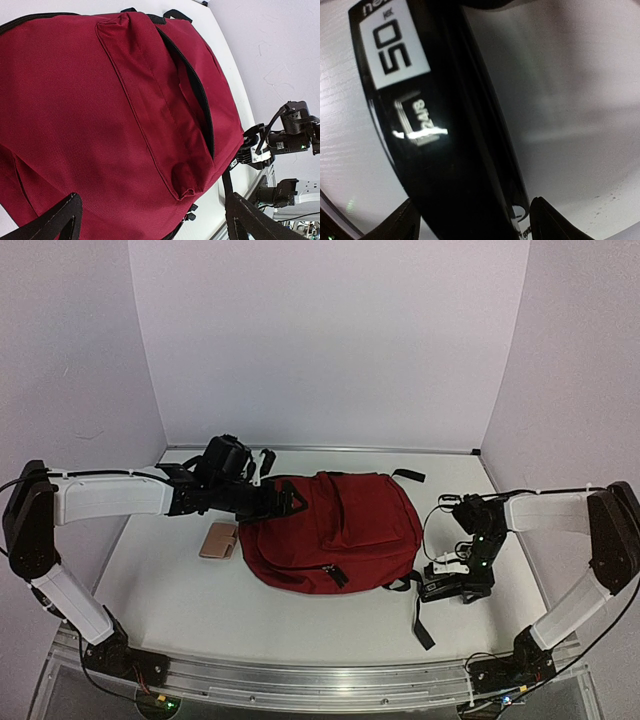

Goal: Pack the student bag
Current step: Pick up the stationery from the center of the board, then place the stationery in the student bag, then pick up the stationery from the student bag.

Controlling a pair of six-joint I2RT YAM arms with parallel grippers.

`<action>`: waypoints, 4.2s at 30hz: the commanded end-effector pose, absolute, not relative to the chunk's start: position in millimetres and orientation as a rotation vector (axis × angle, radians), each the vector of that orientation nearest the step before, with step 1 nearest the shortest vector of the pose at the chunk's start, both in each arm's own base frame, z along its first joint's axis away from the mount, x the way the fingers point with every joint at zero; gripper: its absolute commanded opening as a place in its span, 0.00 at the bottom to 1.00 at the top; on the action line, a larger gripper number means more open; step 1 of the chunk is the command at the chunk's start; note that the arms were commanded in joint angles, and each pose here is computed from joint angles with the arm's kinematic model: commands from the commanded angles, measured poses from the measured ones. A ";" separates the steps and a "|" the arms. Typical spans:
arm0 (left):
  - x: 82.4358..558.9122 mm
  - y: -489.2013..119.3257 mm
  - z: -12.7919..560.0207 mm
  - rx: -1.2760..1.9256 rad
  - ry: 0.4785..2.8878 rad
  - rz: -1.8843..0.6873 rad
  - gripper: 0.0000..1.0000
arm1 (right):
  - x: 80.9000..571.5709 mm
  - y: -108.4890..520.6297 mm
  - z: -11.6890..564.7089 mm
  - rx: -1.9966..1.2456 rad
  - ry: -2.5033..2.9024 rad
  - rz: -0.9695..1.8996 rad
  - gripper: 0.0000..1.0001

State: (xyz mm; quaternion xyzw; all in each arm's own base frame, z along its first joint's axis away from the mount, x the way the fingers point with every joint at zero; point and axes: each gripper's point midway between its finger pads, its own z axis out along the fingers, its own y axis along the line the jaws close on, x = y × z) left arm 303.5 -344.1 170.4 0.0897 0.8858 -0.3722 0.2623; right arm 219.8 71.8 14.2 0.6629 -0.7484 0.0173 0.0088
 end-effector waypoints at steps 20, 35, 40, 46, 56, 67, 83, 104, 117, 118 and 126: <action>299.6 -348.5 207.1 0.301 2.281 -1.115 1.00 | 233.3 125.0 88.5 2.008 -2.677 -0.292 0.11; 275.1 -392.1 264.5 0.520 1.951 -1.359 0.94 | 309.3 250.0 259.8 1.411 -3.017 -1.572 0.04; 294.9 -391.9 249.6 0.437 2.018 -1.267 0.92 | 341.0 252.7 240.6 1.290 -3.135 -1.498 0.00; 290.7 -395.3 237.9 0.511 2.044 -1.247 0.91 | 332.4 255.6 254.9 1.384 -3.106 -1.552 0.00; 307.7 -357.9 243.9 0.422 2.069 -1.110 0.91 | 367.2 308.8 309.4 1.652 -3.185 -1.531 0.00; 316.9 -317.9 238.2 0.261 2.118 -0.969 0.93 | 406.4 371.7 252.0 1.806 -3.262 -1.289 0.04; 308.7 -364.6 214.8 0.737 2.163 -1.006 0.95 | 342.3 339.0 211.0 1.809 -3.184 -1.239 0.71; 321.5 -421.4 196.1 1.637 2.000 -0.637 0.91 | 316.3 225.7 225.8 1.175 -3.339 -1.320 0.98; 305.3 -466.1 138.9 1.943 1.909 -0.533 0.89 | 336.4 182.7 259.8 0.935 -3.460 -1.438 0.98; 304.5 -465.3 132.6 1.951 1.917 -0.523 0.88 | 335.9 182.6 259.6 0.932 -3.456 -1.444 0.98; 280.9 -461.4 118.9 2.008 1.961 -0.465 0.78 | 336.9 182.6 256.8 0.913 -3.444 -1.453 0.98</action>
